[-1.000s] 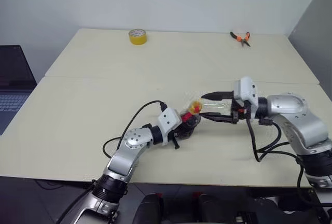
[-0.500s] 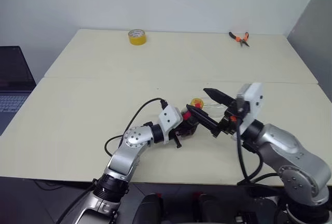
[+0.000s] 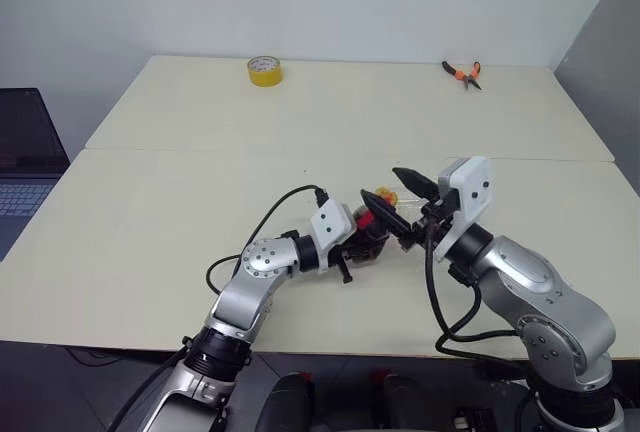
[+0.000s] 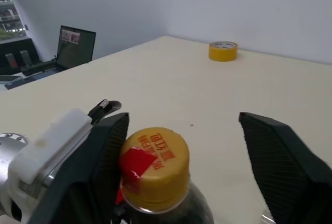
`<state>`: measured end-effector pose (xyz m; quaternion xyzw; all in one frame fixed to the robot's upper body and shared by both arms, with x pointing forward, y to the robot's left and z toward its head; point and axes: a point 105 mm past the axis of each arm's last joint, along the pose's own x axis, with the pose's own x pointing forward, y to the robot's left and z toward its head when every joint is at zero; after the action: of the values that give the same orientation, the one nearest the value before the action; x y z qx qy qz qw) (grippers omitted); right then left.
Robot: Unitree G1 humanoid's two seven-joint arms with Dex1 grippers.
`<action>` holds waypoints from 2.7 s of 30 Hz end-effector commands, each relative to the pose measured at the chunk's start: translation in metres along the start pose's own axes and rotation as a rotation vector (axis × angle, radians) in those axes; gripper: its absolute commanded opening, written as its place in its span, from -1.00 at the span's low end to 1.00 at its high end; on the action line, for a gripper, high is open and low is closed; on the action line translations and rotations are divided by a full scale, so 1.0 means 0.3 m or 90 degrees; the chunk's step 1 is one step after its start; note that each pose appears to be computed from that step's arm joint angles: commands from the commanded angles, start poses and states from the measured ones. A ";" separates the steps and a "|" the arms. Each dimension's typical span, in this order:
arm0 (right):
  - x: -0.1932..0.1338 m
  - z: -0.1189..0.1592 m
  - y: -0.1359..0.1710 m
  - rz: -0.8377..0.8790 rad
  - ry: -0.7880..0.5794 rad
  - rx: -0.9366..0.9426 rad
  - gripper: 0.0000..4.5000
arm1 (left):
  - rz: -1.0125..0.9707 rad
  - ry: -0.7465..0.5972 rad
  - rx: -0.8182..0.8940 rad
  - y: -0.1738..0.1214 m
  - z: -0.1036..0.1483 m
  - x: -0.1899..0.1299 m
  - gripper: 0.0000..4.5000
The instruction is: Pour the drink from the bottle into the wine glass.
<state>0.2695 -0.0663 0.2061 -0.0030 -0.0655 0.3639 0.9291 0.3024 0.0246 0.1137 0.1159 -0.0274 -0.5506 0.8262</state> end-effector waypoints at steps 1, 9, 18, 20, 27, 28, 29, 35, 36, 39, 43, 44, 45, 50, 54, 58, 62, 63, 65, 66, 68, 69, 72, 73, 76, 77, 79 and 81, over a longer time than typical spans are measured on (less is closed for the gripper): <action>-0.013 0.035 -0.010 -0.011 -0.029 -0.009 -0.07 | -0.012 -0.038 0.029 -0.004 0.059 0.006 -0.67; -0.036 0.028 -0.001 0.030 -0.025 0.001 -0.44 | -0.020 -0.041 0.024 -0.003 0.064 0.005 -0.67; -0.090 -0.052 -0.149 0.199 0.107 -0.100 -0.44 | -0.084 -0.054 0.009 -0.038 0.089 -0.003 -0.67; -0.083 -0.046 -0.178 0.221 0.123 -0.109 -0.44 | -0.084 -0.054 0.011 -0.041 0.091 -0.001 -0.67; -0.089 -0.032 -0.151 0.252 0.115 -0.064 0.04 | -0.064 -0.057 0.007 -0.032 0.091 0.001 -0.67; -0.094 -0.032 -0.138 0.252 0.114 -0.063 0.20 | -0.061 -0.057 0.007 -0.031 0.091 0.001 -0.67; -0.099 -0.027 -0.123 0.248 0.108 -0.062 0.37 | -0.057 -0.057 0.007 -0.029 0.090 0.003 -0.67; -0.109 0.062 -0.024 0.175 0.008 -0.072 0.69 | -0.047 -0.055 0.007 -0.018 0.082 0.006 -0.67; -0.104 0.070 -0.011 0.164 -0.005 -0.065 0.69 | -0.049 -0.054 0.008 -0.019 0.081 0.008 -0.67; -0.080 0.075 0.006 0.118 -0.029 -0.059 0.69 | -0.057 -0.052 0.008 -0.023 0.077 0.014 -0.68; -0.060 0.056 0.002 0.081 -0.027 -0.064 0.69 | -0.064 -0.054 0.009 -0.027 0.079 0.024 -0.68; -0.056 0.048 -0.006 0.068 -0.022 -0.070 0.69 | -0.067 -0.054 0.011 -0.027 0.080 0.026 -0.68; -0.052 0.042 -0.019 0.053 -0.019 -0.075 0.69 | -0.068 -0.055 0.012 -0.028 0.081 0.027 -0.68; -0.076 0.036 -0.095 -0.018 -0.015 -0.061 0.69 | -0.069 -0.055 0.013 -0.029 0.080 0.028 -0.68; -0.108 0.034 -0.106 -0.025 -0.018 -0.033 0.69 | -0.067 -0.054 0.013 -0.029 0.077 0.025 -0.68; -0.146 0.018 -0.105 -0.016 -0.006 -0.011 0.69 | -0.063 -0.053 0.012 -0.028 0.076 0.023 -0.68; -0.190 -0.014 -0.101 0.000 0.030 0.004 0.69 | -0.059 -0.051 0.012 -0.025 0.074 0.018 -0.68; -0.203 -0.022 -0.101 0.005 0.042 0.004 0.69 | -0.059 -0.051 0.012 -0.025 0.074 0.017 -0.68; -0.214 -0.023 -0.096 0.017 0.054 -0.003 0.69 | -0.059 -0.050 0.012 -0.024 0.074 0.016 -0.68; -0.215 -0.022 -0.087 0.031 0.061 -0.010 0.69 | -0.059 -0.050 0.012 -0.024 0.074 0.016 -0.68; -0.201 0.007 -0.039 0.080 0.046 -0.009 0.69 | -0.060 -0.050 0.013 -0.025 0.074 0.016 -0.68; -0.191 0.025 -0.018 0.097 0.032 -0.005 0.69 | -0.060 -0.050 0.013 -0.025 0.074 0.016 -0.68; -0.162 0.051 0.009 0.113 0.014 -0.008 0.69 | -0.061 -0.050 0.013 -0.025 0.076 0.017 -0.68; -0.143 0.059 0.007 0.107 0.006 -0.015 0.69 | -0.061 -0.050 0.014 -0.025 0.076 0.017 -0.68; -0.096 0.075 -0.012 0.076 -0.008 -0.039 0.69 | -0.064 -0.050 0.014 -0.029 0.076 0.019 -0.68; -0.086 0.072 -0.017 0.069 -0.002 -0.053 0.69 | -0.064 -0.050 0.014 -0.029 0.076 0.019 -0.68; -0.074 0.065 -0.028 0.054 0.005 -0.068 0.69 | -0.064 -0.050 0.014 -0.028 0.076 0.021 -0.68; -0.068 0.060 -0.041 0.037 0.009 -0.081 0.69 | -0.064 -0.050 0.015 -0.028 0.076 0.022 -0.68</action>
<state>0.2597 -0.0883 0.2136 -0.0524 -0.0598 0.3983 0.9138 0.2964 0.0165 0.1143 0.1020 -0.0180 -0.5883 0.8020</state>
